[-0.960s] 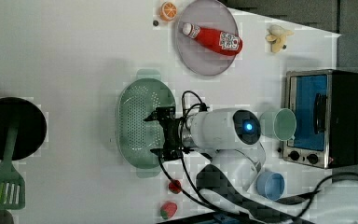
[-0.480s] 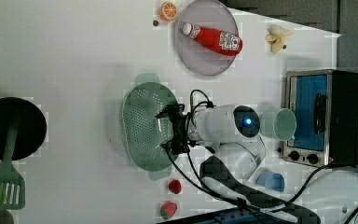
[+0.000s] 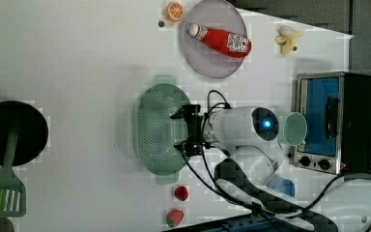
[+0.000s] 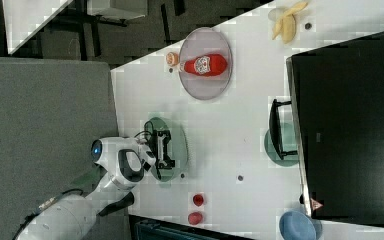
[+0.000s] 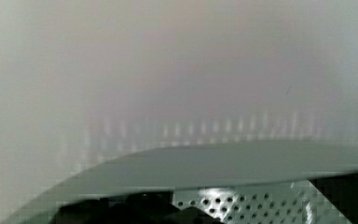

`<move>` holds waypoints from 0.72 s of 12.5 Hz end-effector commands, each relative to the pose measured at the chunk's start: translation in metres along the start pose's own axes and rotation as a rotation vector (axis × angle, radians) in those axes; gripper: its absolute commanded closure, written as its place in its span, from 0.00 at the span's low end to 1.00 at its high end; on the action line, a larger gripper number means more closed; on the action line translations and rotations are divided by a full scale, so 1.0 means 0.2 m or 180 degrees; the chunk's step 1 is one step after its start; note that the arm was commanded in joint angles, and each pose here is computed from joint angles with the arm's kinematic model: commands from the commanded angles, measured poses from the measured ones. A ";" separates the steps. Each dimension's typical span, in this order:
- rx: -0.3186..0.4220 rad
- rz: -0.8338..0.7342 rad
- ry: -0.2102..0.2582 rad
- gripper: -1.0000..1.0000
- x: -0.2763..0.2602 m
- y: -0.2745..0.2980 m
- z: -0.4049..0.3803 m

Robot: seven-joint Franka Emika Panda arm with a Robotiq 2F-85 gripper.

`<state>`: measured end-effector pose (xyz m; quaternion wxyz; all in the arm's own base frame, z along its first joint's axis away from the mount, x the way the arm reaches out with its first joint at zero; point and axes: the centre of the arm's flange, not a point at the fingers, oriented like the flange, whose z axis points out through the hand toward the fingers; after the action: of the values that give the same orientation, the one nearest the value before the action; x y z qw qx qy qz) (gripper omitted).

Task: Drag strainer left to right.

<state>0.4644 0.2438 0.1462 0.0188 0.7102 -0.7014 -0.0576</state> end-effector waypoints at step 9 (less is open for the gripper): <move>0.0084 0.0071 0.0336 0.00 0.72 -0.08 -0.12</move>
<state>0.4743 0.1181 0.1477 0.0511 0.6859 -0.7256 -0.0236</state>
